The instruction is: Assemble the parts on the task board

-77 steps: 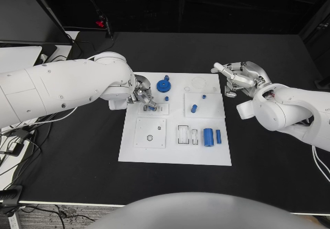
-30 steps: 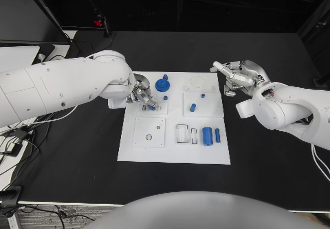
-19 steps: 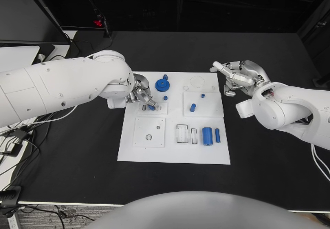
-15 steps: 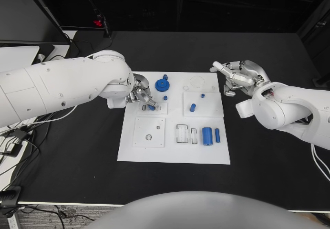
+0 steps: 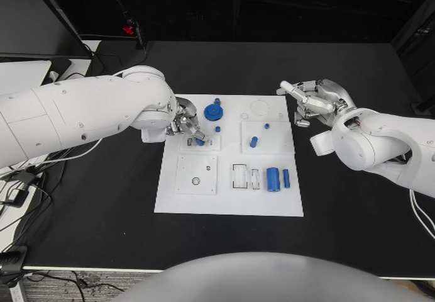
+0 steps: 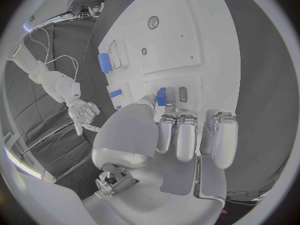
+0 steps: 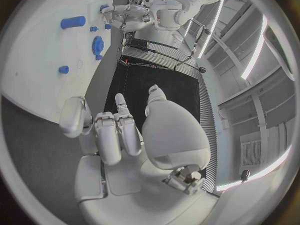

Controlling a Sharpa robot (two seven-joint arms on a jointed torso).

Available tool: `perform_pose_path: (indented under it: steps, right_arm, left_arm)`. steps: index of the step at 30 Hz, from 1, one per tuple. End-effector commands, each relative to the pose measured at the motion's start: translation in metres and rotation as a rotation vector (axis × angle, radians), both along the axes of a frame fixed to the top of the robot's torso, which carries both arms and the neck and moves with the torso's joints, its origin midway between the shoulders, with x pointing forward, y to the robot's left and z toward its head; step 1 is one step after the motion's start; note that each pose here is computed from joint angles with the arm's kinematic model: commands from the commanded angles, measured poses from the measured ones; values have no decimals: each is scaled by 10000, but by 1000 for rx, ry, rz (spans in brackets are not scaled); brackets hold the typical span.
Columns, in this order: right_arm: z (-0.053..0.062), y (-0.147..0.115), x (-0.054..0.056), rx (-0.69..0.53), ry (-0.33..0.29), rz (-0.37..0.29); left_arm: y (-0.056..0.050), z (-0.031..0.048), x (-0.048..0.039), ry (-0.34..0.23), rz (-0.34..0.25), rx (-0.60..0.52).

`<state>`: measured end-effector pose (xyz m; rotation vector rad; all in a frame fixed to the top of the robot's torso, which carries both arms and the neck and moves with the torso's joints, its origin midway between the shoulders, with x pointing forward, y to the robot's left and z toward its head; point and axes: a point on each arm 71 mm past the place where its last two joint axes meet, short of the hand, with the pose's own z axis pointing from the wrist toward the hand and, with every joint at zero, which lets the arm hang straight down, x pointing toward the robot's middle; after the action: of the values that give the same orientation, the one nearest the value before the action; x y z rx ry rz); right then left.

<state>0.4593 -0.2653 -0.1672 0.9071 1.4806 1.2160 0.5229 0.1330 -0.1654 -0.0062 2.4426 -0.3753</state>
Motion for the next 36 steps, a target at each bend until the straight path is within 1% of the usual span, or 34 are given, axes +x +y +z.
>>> perform_pose_path:
  steps: [1, 36]
  right_arm:
    - [11, 10, -2, 4, -4, 4]
    - [7, -8, 1, 1, -1, -3]
  left_arm:
    - [0, -114, -45, 33, -17, 31]
    - [-9, -106, -48, 10, -5, 5]
